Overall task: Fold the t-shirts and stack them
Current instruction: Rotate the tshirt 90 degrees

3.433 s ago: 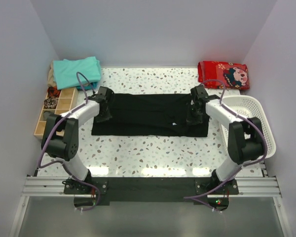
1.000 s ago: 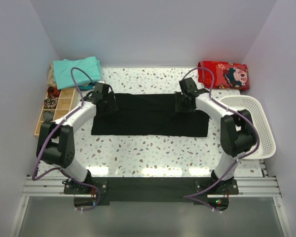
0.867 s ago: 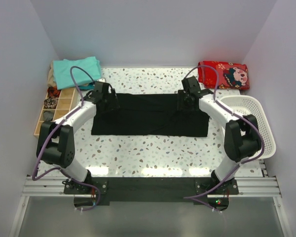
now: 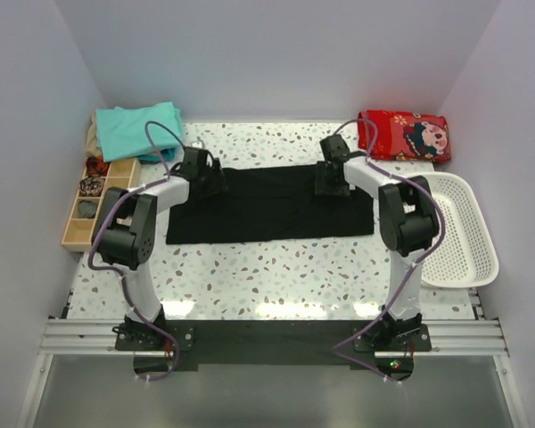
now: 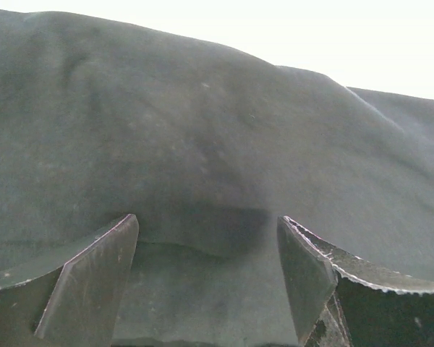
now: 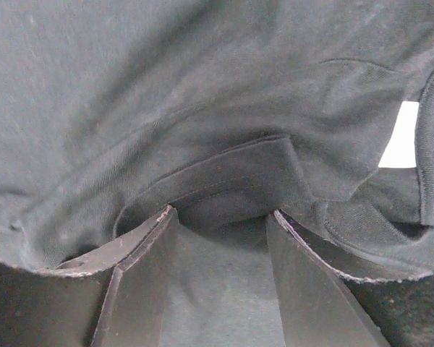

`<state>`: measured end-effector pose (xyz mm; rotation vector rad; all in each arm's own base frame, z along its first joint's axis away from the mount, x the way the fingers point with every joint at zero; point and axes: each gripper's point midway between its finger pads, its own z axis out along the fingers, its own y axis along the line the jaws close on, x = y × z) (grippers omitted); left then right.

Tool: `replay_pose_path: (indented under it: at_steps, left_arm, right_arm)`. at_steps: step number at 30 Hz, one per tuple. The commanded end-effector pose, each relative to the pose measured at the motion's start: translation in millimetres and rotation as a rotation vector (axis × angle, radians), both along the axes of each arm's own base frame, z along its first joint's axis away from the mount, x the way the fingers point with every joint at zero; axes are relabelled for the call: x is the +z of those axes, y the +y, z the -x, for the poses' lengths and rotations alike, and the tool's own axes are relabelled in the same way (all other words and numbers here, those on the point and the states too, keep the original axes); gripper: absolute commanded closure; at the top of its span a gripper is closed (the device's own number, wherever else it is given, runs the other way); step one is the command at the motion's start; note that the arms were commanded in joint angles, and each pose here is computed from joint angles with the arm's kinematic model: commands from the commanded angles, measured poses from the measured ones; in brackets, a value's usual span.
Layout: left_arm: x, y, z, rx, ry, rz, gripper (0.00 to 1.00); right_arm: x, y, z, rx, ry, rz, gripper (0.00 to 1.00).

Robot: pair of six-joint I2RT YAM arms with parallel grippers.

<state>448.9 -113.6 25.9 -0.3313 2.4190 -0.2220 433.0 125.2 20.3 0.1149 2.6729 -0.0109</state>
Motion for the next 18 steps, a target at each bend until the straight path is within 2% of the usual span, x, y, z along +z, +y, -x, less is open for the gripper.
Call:
replay_pose_path:
  at_steps: [1, 4, 9, 10, 12, 13, 14, 18]
  left_arm:
    - [-31, -19, 68, -0.009, 0.165, 0.061, 0.18]
    - [-39, -33, 112, -0.049, 0.235, 0.072, 0.18]
    - [-46, -52, 183, -0.126, 0.357, 0.177, 0.18]
    - [-39, -54, 189, -0.136, 0.351, 0.195, 0.18]
    - [-41, -53, 211, -0.151, 0.389, 0.201, 0.19]
    - [-34, -54, 215, -0.161, 0.375, 0.212, 0.18]
    - [-31, -57, 222, -0.178, 0.386, 0.234, 0.18]
    - [-15, -72, 257, -0.301, 0.425, 0.305, 0.18]
  right_arm:
    - [-25, 24, -21, 0.028, 0.041, -0.067, 0.45]
    - [-32, 37, -34, 0.065, 0.067, -0.099, 0.45]
    - [-43, 60, -52, 0.132, 0.113, -0.151, 0.44]
    - [-44, 69, -67, 0.148, 0.103, -0.165, 0.44]
    - [-46, 77, -70, 0.185, 0.137, -0.184, 0.42]
    - [-29, 91, -86, 0.22, 0.089, -0.232, 0.41]
    - [-42, 95, -85, 0.232, 0.117, -0.242, 0.4]
    - [-15, 132, -109, 0.353, 0.029, -0.386, 0.34]
